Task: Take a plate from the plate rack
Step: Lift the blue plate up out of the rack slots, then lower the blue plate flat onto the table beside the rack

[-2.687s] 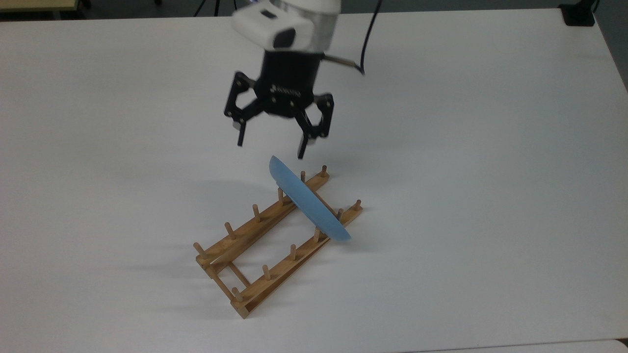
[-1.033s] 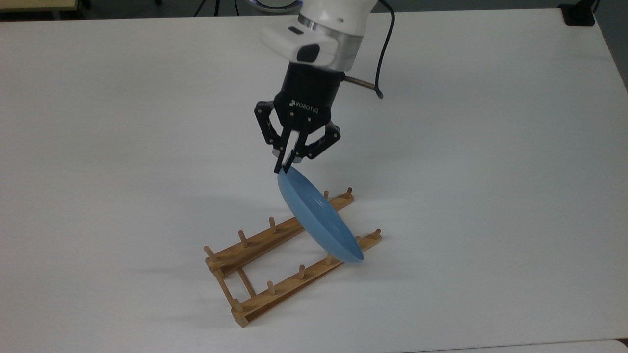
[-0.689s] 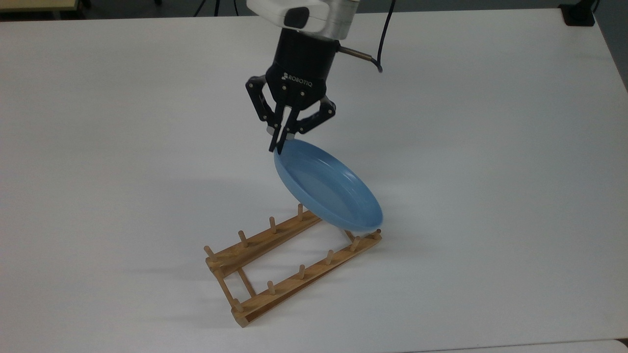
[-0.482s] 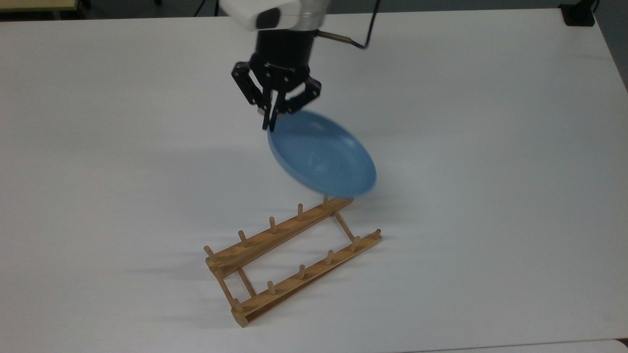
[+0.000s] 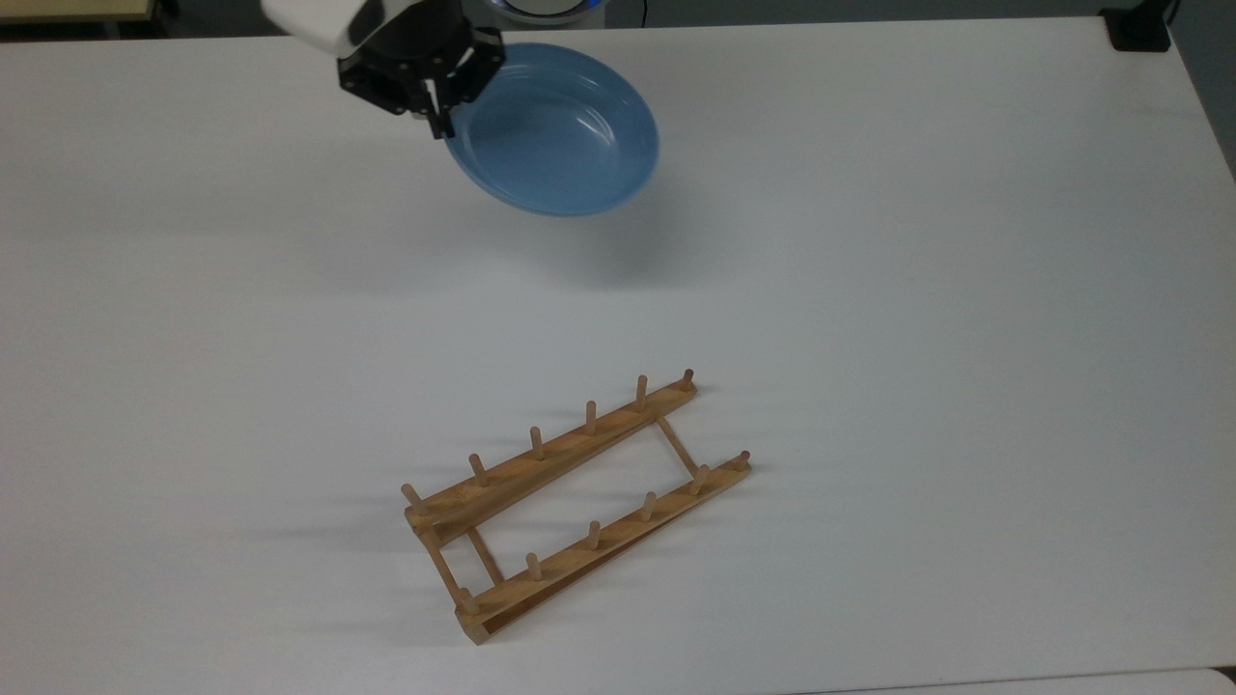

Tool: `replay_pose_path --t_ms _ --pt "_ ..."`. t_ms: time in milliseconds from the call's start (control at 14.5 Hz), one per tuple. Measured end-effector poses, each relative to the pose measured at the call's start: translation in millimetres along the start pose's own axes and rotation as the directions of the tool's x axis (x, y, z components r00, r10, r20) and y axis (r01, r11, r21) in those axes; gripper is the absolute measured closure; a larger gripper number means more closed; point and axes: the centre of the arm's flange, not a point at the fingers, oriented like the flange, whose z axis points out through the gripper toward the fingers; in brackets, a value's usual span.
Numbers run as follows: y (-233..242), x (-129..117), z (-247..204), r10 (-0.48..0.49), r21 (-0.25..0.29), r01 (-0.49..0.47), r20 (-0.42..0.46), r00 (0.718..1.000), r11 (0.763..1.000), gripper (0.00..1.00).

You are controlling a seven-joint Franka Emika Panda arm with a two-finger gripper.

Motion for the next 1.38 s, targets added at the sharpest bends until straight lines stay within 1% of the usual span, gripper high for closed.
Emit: replay_pose_path --t_ms 138,276,413,551,827,1102,1240,1309,1378 --pt "20.4 -8.0 21.8 -0.035 0.041 0.033 0.028 0.999 0.999 0.96" --pt "34.4 -8.2 53.4 -0.039 0.061 0.038 0.029 0.999 0.997 0.96" --pt "40.8 -2.6 86.9 -0.027 0.062 0.027 -0.008 1.0 0.998 0.96" --pt "43.3 1.4 116.3 -0.019 0.057 0.021 -0.026 0.999 0.998 0.96" --pt "47.4 6.1 157.8 -0.014 0.071 0.014 0.004 1.0 0.997 0.96" --pt "52.7 3.1 183.6 -0.004 0.087 0.0 0.036 0.999 0.996 0.96" --pt "53.4 2.6 197.1 -0.001 0.086 -0.002 0.037 0.999 0.996 0.93" --pt "53.6 2.7 200.2 0.0 0.087 -0.003 0.038 0.999 0.996 0.89" --pt "53.8 2.9 200.6 0.0 0.086 -0.003 0.037 0.999 0.996 0.81"
